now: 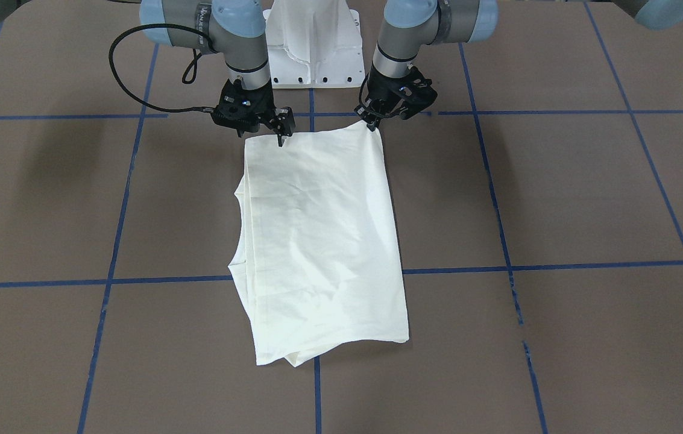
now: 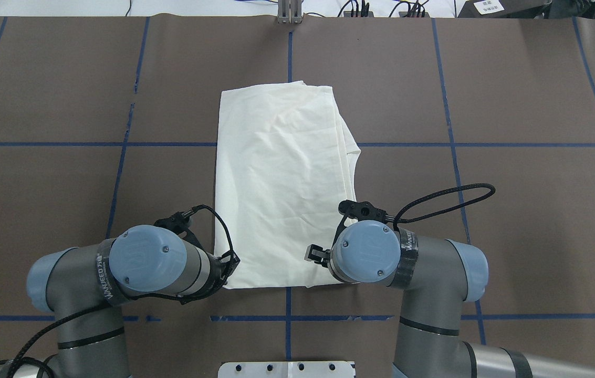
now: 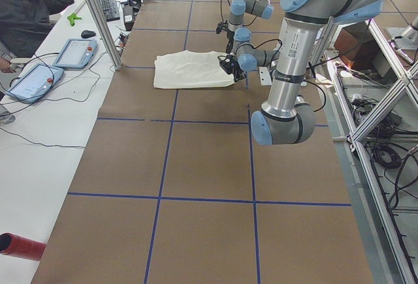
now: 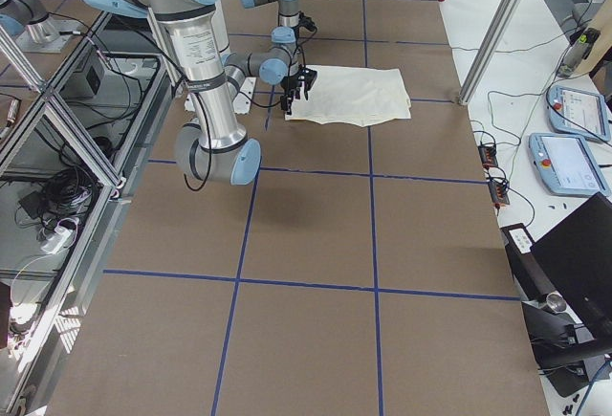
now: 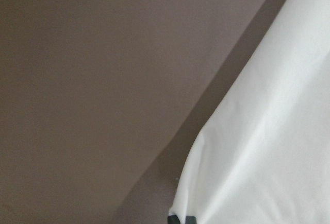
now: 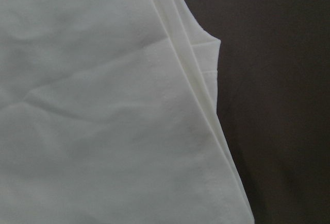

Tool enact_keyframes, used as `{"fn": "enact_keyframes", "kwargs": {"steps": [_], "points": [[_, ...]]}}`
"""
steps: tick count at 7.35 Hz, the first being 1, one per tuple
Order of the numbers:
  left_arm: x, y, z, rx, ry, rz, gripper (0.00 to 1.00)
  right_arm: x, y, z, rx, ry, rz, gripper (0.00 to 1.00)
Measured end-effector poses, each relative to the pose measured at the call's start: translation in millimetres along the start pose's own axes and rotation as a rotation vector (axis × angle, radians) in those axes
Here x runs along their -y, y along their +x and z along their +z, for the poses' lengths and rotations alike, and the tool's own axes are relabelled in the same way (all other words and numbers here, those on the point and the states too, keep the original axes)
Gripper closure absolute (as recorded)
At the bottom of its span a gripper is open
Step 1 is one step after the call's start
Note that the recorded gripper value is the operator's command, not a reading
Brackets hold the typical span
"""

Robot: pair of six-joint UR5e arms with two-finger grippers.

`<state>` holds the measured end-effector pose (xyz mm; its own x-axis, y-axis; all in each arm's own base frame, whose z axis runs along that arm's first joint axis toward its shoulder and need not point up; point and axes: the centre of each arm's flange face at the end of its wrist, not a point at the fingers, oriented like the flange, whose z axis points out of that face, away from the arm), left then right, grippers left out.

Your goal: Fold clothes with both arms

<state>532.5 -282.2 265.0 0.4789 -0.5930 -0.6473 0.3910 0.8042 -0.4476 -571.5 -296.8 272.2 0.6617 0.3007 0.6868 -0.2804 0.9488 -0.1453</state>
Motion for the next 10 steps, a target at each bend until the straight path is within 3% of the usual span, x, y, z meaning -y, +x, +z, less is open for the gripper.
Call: {"fn": "enact_keyframes", "kwargs": {"steps": [2,8,9,10], "points": [[0,0,0,0.0,0.0,0.0,1.0,-3,0,14,0.017,-0.005,-0.004,0.0],[0,1,0,-0.002,0.0,0.0,1.0,-3,12,20,0.006,-0.006,-0.002,0.0],[0,1,0,-0.003,0.0,0.0,1.0,-3,14,22,0.002,-0.007,-0.003,0.23],[0,1,0,-0.003,0.0,0.0,1.0,-4,15,23,0.001,-0.007,-0.003,0.53]]}}
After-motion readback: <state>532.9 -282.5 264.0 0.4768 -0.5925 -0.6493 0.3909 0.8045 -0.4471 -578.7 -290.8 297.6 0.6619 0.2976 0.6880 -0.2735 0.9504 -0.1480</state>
